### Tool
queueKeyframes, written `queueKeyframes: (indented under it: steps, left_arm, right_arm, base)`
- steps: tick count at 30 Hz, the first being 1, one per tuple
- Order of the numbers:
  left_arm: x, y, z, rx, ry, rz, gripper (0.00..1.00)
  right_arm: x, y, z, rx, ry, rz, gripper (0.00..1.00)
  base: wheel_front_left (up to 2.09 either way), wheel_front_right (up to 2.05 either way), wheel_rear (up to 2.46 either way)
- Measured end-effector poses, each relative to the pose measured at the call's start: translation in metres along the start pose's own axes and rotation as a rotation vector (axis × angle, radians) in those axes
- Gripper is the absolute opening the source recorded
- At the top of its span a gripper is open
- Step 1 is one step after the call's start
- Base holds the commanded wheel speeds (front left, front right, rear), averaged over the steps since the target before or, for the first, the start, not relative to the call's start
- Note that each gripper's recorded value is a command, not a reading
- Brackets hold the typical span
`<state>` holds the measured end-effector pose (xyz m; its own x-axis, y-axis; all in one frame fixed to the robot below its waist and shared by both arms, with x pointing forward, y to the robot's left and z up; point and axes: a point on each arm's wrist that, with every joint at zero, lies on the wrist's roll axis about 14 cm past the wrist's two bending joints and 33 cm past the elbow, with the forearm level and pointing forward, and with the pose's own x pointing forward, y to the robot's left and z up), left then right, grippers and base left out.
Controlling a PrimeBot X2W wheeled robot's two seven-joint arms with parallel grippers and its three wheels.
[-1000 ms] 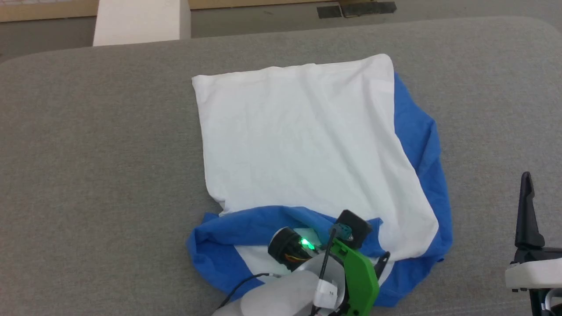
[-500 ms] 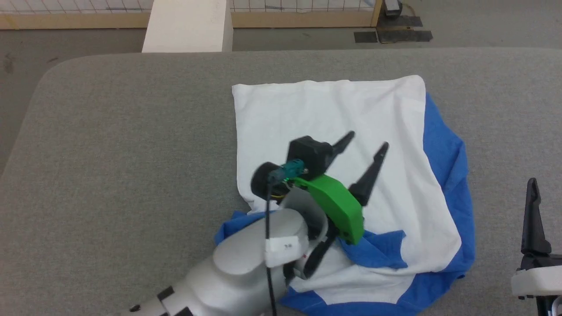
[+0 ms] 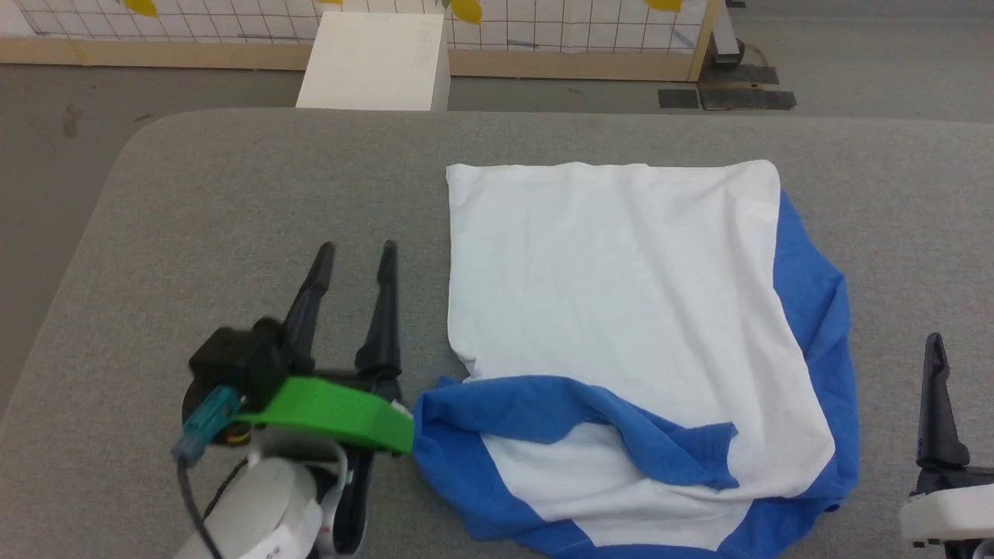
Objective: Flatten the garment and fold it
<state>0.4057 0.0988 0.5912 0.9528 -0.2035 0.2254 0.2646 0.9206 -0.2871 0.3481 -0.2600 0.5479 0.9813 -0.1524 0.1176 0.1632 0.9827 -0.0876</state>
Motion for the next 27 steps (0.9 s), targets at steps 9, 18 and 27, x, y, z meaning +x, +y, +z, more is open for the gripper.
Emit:
queueKeyframes:
  steps: [9,18,27]
  left_arm:
    - [-0.082,0.064,-0.025,0.089,0.074,0.26,1.0]
    - [-0.119,0.074,-0.037,0.105,0.111,0.332,1.0]
    - [-0.11,0.066,-0.046,0.062,0.113,0.307,1.0]
  right_arm:
    - [-0.01,0.004,-0.011,0.038,0.028,0.014,1.0]
    - [-0.016,0.006,-0.024,0.061,0.063,0.02,1.0]
    - [0.024,0.018,-0.014,0.123,0.098,0.037,1.0]
  base:
    - [0.0,0.0,0.0]
    - [0.0,0.0,0.0]
    - [0.0,0.0,0.0]
